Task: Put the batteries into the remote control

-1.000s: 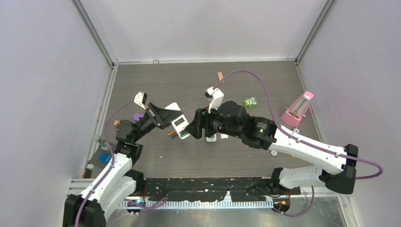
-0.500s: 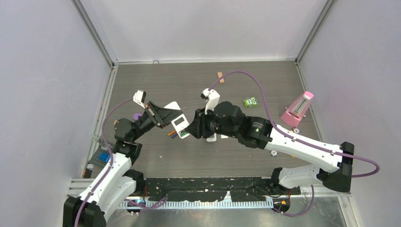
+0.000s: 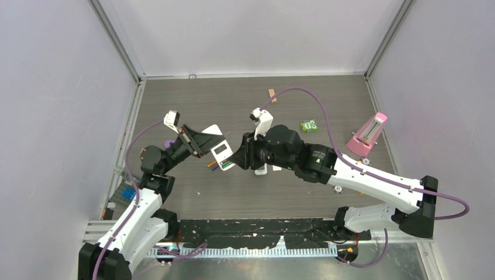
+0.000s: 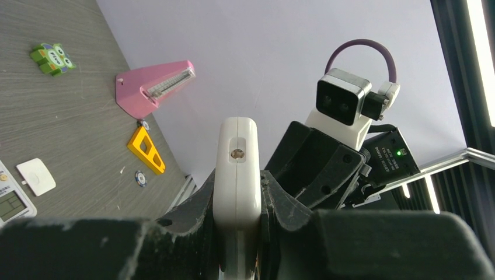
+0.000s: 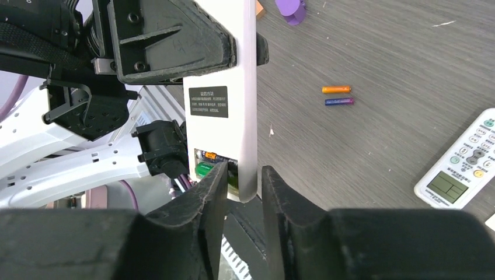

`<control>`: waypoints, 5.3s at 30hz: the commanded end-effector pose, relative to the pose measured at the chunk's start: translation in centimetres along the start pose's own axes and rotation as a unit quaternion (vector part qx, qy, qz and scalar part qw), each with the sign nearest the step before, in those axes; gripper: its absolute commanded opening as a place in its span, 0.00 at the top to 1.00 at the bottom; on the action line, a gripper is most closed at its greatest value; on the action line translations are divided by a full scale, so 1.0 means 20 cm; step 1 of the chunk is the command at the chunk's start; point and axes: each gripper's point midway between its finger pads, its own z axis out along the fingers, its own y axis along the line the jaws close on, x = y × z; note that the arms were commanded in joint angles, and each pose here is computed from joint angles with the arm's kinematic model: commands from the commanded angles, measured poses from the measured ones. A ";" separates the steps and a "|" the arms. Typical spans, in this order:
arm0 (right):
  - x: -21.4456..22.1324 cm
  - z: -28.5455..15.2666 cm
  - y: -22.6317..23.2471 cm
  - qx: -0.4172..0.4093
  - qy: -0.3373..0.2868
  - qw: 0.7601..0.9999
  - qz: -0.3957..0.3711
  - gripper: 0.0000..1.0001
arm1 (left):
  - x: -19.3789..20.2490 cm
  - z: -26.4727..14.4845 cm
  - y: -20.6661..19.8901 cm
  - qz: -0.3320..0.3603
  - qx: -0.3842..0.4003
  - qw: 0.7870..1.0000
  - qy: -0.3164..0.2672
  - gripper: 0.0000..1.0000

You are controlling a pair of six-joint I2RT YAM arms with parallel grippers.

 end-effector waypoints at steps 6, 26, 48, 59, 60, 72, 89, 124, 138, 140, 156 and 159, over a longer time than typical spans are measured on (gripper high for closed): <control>-0.14 -0.10 0.07 -0.035 -0.060 0.997 0.017 0.31 | -0.02 0.01 -0.16 0.032 0.044 0.999 0.001 1.00; -0.02 0.05 0.13 -0.101 -0.021 0.993 0.064 0.36 | -0.01 0.01 -0.22 0.018 0.069 0.997 0.010 1.00; -0.10 0.01 0.24 -0.206 -0.083 0.962 0.156 0.25 | -0.02 0.00 -0.22 0.010 0.077 0.997 0.001 1.00; -0.16 0.05 0.31 -0.245 -0.097 0.942 0.208 0.57 | 0.01 -0.03 -0.21 0.008 0.077 0.997 0.006 0.97; -0.17 0.05 0.32 -0.250 -0.096 0.941 0.208 0.65 | 0.02 -0.03 -0.20 0.007 0.076 0.997 0.007 0.96; -0.08 0.00 0.32 -0.303 -0.018 0.938 0.168 0.95 | 0.15 -0.11 -0.06 0.024 0.027 0.998 0.053 0.54; 0.11 0.00 0.24 -0.326 0.109 0.932 0.114 0.88 | 0.21 -0.17 0.09 0.028 -0.021 0.997 0.075 1.00; 0.36 0.00 -1.29 0.018 0.334 0.860 -0.386 0.17 | -0.18 -0.25 0.58 -0.010 -0.203 0.978 -0.036 1.00; 0.58 0.11 -1.46 0.037 0.402 0.822 -0.401 0.20 | -0.20 -0.27 0.63 -0.032 -0.198 0.979 -0.038 1.00; 0.61 0.10 -1.49 0.044 0.414 0.816 -0.401 0.20 | -0.21 -0.28 0.64 -0.033 -0.200 0.978 -0.040 1.00; 0.66 0.14 -1.57 0.066 0.412 0.806 -0.420 0.33 | -0.22 -0.29 0.66 -0.037 -0.201 0.978 -0.041 1.00; 0.67 0.14 -1.55 0.057 0.411 0.808 -0.418 0.42 | -0.21 -0.29 0.66 -0.036 -0.200 0.978 -0.040 1.00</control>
